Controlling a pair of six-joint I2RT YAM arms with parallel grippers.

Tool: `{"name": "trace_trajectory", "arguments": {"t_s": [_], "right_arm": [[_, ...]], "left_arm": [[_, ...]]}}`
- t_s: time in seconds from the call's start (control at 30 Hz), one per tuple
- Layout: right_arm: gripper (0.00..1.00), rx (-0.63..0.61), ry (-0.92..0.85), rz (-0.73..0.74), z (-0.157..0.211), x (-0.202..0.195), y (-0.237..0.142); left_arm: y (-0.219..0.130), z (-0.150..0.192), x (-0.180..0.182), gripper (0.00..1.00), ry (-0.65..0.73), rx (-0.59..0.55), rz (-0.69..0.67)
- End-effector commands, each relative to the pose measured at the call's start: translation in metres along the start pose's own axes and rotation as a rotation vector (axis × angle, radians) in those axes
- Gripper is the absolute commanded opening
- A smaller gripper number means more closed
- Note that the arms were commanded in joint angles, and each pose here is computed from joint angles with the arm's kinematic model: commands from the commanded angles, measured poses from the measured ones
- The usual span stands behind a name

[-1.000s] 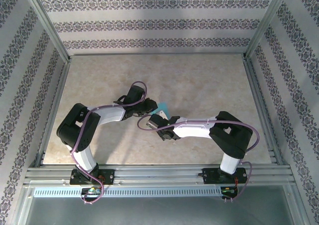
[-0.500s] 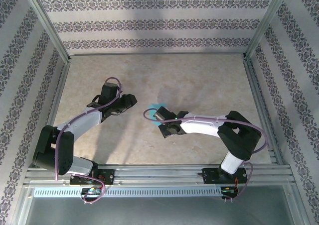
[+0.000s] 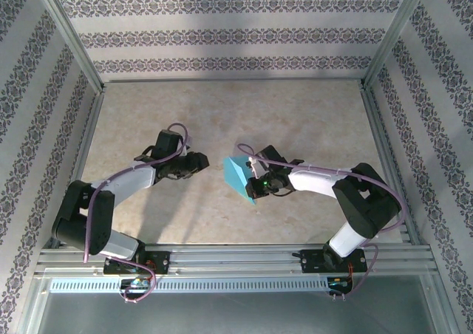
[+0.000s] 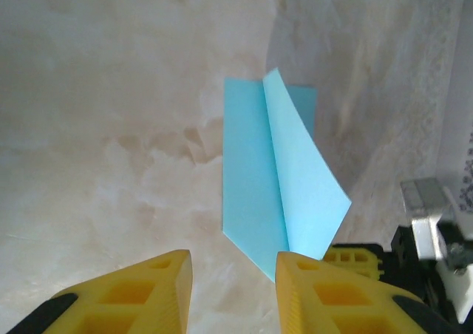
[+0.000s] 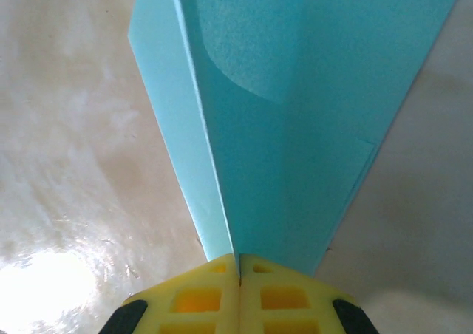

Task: Fold a paper plane with a square sheet of paper (fold left side to right side)
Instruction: Fourth fold the wing at the center of the table.

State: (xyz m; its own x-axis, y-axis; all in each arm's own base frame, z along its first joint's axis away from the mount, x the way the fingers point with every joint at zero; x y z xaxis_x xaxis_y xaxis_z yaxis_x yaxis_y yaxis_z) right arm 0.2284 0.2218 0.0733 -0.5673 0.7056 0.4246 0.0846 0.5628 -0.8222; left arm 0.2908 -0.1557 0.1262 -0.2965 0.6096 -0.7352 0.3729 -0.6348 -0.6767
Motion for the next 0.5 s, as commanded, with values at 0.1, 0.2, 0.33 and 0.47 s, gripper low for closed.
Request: {"name": "trace_trajectory", "arguments": {"t_s": [0.1,0.2,0.33,0.47], "right_arm": [[0.0,-0.063,0.056,-0.174,-0.001,0.002,-0.004],[0.0,-0.066,0.079,-0.201,0.001,-0.002,-0.003],[0.0,-0.067,0.099,-0.216,0.003,-0.006,-0.002],[0.0,-0.064,0.111,-0.22,0.003,-0.008,-0.001]], "left_arm": [[0.024,0.015,-0.014,0.37,0.04,0.067,0.03],[0.036,0.019,-0.02,0.38,0.048,0.084,0.027],[0.053,0.025,-0.03,0.4,0.076,0.105,0.01],[0.069,0.029,-0.036,0.4,0.095,0.13,-0.018]]}}
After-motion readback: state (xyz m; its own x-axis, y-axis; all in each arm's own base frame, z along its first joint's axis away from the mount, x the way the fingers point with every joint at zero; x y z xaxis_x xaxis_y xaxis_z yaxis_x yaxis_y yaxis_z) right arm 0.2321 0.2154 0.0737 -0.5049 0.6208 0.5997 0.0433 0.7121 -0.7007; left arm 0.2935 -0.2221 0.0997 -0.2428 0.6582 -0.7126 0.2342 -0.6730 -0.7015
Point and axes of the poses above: each hand's point on the last joint's axis, 136 mm out from that joint toward the fingers, its own y axis out along the fingers, its own x axis along the line the jaws close on, z = x × y, the point moved 6 cm from there along -y, back along the fingers, and after that the axes turned 13 degrees about -y, right-handed, at the moved point
